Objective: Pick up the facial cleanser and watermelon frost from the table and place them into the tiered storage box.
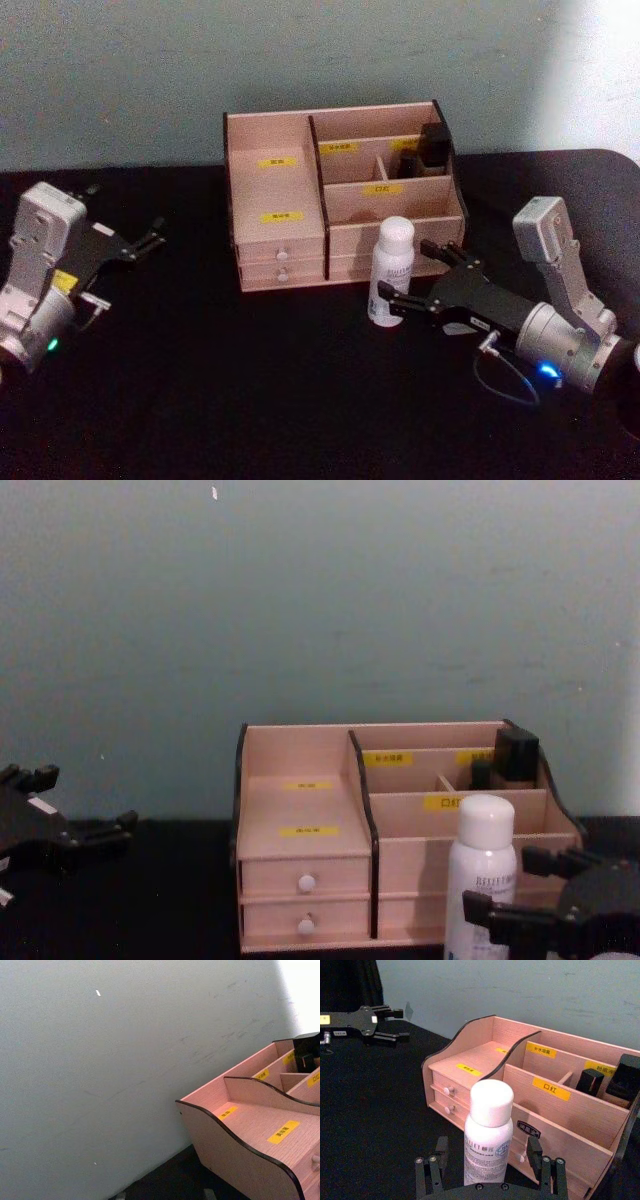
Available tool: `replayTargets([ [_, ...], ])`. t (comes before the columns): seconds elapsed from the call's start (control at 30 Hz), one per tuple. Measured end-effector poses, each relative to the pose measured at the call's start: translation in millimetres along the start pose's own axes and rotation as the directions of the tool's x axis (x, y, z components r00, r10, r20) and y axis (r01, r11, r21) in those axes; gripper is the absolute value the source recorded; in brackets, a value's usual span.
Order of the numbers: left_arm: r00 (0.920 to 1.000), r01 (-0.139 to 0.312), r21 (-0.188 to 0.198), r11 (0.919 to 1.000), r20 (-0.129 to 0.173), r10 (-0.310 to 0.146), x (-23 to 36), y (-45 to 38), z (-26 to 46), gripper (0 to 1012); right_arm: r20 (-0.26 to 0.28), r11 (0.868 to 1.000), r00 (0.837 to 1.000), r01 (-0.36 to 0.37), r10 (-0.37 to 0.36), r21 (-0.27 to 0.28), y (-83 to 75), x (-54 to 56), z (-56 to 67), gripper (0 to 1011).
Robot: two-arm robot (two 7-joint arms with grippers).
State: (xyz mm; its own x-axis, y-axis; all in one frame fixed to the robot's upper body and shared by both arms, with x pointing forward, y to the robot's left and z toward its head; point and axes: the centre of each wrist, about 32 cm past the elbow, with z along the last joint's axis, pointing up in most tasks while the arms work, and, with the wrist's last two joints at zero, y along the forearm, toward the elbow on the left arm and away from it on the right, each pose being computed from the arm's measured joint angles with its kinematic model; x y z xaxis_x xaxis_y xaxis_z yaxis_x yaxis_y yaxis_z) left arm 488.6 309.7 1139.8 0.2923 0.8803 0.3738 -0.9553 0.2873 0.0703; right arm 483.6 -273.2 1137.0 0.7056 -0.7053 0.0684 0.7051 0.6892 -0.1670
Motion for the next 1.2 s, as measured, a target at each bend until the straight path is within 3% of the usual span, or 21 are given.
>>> replayTargets([
  [1.2, 1.0000, 0.000, 0.000, 1.0000, 0.000, 0.000, 0.0, 0.0, 0.0, 1001, -0.053, 1.000, 0.998, -0.017, 0.016, -0.018, 21.5, 5.8, -3.1, 1000],
])
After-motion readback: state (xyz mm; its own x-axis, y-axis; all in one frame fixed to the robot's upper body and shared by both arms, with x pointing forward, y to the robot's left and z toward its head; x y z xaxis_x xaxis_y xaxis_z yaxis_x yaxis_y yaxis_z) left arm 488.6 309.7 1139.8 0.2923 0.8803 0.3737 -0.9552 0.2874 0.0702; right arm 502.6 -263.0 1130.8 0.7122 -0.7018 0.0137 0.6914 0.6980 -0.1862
